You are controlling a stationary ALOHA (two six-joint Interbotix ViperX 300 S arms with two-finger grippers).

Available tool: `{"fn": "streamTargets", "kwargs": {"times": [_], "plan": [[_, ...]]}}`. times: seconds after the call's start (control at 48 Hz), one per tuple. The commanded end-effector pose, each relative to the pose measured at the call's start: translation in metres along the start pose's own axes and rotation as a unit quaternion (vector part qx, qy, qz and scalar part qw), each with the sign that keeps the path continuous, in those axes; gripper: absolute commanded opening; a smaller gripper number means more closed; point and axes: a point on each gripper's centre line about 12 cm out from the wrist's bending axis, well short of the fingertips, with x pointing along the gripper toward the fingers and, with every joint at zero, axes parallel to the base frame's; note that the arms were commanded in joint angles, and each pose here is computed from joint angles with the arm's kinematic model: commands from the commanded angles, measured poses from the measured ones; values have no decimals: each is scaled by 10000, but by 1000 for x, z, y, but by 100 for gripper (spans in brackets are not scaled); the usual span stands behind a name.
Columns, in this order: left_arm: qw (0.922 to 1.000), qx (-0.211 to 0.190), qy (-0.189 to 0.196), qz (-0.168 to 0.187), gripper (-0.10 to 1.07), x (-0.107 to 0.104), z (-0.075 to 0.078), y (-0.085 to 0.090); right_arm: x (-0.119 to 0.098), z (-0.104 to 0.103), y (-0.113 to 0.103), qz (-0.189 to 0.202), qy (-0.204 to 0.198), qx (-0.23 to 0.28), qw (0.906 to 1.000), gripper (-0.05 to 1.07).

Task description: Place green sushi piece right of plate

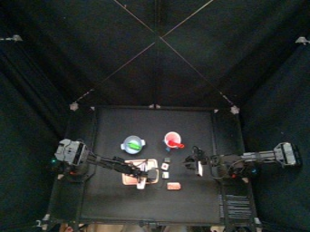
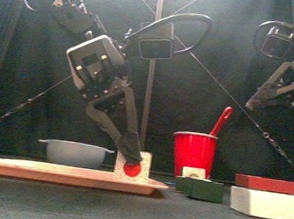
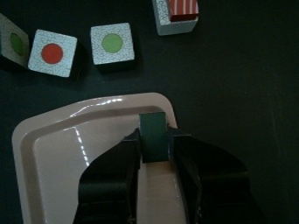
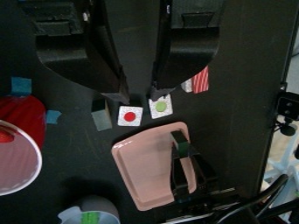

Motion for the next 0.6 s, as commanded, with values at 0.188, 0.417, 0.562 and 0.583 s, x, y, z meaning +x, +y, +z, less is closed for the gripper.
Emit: {"fn": "streamTargets", "kwargs": {"times": [0.188,0.417,0.562,0.583], "plan": [[9980,24,-629,-3,53,-21,37,1,0,5,1,30,-93,9,10000,69],[9937,248,-1096,50,53,-16,59,6,0,5,1,30,-93,9,10000,69],[9912,283,-1292,55,53,-8,69,8,0,5,2,37,-91,6,10000,69],[9911,276,-1300,52,53,-6,70,8,0,4,1,33,-76,7,10000,69]]}}
